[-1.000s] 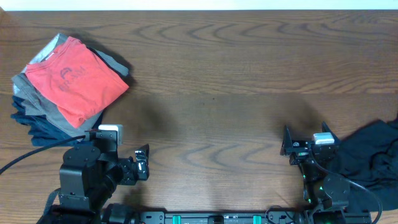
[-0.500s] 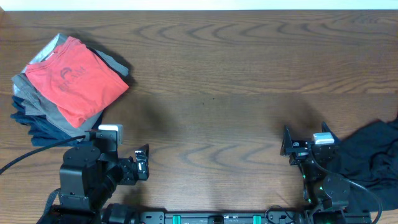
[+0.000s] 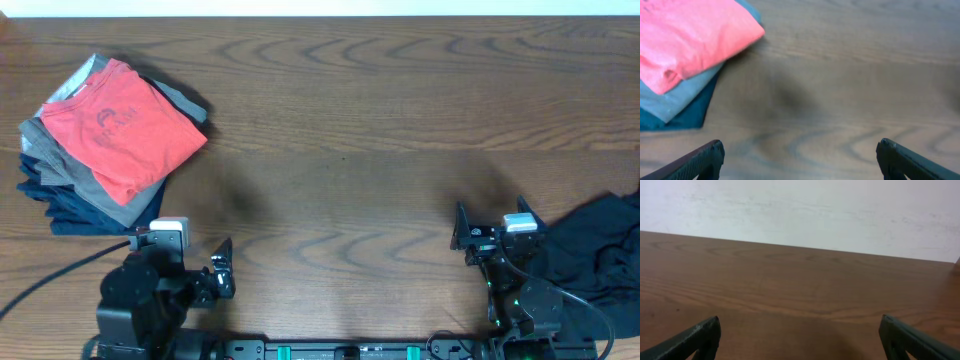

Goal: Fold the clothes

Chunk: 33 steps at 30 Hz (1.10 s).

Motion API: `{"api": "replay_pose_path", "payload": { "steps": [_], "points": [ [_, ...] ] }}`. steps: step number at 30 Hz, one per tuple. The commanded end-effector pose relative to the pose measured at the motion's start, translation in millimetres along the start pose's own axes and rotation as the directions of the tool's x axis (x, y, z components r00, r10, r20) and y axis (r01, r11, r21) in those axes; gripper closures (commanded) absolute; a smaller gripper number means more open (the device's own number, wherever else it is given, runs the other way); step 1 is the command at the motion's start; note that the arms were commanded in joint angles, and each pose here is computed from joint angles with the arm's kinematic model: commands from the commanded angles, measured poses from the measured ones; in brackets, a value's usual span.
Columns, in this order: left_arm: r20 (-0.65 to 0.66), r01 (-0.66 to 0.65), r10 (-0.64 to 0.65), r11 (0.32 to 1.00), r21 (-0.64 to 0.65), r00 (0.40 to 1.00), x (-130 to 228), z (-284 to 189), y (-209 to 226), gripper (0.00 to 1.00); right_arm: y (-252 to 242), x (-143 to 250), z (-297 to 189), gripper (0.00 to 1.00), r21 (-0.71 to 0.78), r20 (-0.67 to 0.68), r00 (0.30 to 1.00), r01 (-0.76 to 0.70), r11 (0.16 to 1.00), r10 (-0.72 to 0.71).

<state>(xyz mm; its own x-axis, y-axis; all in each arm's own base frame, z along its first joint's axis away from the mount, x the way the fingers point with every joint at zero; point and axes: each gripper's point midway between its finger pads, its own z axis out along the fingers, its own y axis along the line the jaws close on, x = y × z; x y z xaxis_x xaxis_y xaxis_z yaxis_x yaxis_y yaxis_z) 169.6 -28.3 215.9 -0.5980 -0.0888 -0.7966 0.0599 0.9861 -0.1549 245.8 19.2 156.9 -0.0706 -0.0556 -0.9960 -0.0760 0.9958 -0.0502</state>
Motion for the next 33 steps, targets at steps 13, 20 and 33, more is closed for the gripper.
{"api": "replay_pose_path", "payload": {
  "steps": [13,20,33],
  "points": [
    [0.378,-0.01,0.011,1.0,-0.003,0.926,8,76,17,0.02,0,0,0,0.01,0.0,0.001,1.0,0.015,1.0,-0.015],
    [0.554,-0.015,0.02,1.0,-0.013,0.832,-5,90,22,0.02,0,0,0,0.01,-0.001,0.001,1.0,0.015,1.0,-0.015],
    [0.459,0.0,0.002,1.0,-0.004,0.888,18,104,24,0.02,0,0,0,0.01,-0.001,0.001,1.0,0.015,1.0,-0.015]
  ]
}}
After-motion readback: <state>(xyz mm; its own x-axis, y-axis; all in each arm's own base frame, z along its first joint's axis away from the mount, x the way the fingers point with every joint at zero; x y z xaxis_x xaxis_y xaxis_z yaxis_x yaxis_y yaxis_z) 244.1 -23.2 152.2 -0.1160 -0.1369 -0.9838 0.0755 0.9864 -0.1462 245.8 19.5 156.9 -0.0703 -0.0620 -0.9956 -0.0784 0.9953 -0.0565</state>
